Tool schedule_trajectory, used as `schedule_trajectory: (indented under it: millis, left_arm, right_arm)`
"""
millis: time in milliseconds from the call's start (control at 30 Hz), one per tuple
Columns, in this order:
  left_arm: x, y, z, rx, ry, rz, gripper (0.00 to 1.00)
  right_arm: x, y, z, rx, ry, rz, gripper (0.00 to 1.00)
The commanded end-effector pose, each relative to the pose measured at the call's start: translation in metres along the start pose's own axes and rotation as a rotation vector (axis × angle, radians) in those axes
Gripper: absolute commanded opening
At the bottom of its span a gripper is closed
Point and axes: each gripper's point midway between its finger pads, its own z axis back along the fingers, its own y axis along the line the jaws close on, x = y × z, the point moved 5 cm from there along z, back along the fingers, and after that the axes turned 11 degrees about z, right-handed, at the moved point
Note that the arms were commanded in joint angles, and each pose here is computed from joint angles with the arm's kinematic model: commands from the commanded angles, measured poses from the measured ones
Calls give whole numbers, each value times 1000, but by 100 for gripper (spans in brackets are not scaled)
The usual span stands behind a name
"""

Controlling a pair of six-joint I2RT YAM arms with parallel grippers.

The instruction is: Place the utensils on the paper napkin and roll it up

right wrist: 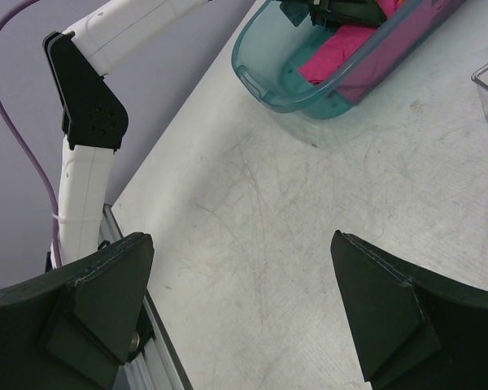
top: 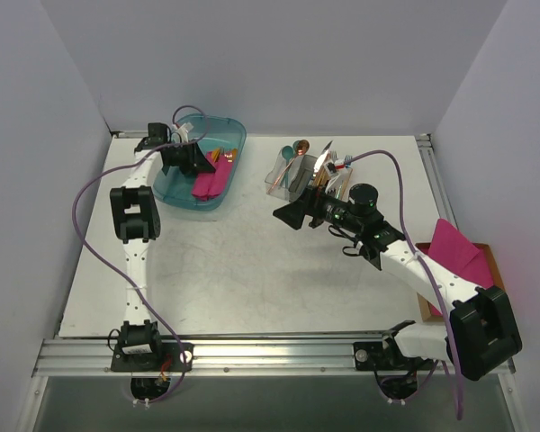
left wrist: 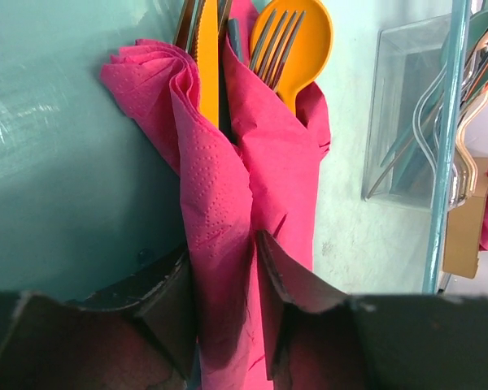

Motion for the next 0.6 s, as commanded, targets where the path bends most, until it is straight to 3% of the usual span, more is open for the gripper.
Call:
schedule_trajectory:
  millis: [0, 233, 567]
  left_arm:
    - [16, -1, 16, 84, -72, -67, 43]
    - [23, 3, 25, 178, -112, -98, 53]
    - [39, 0, 44, 303, -204, -165, 54]
  right_arm:
    - [11, 6, 0, 46, -47, 29, 96]
    - [10, 6, 0, 48, -44, 27, 96]
    - [10, 6, -1, 50, -41, 27, 96]
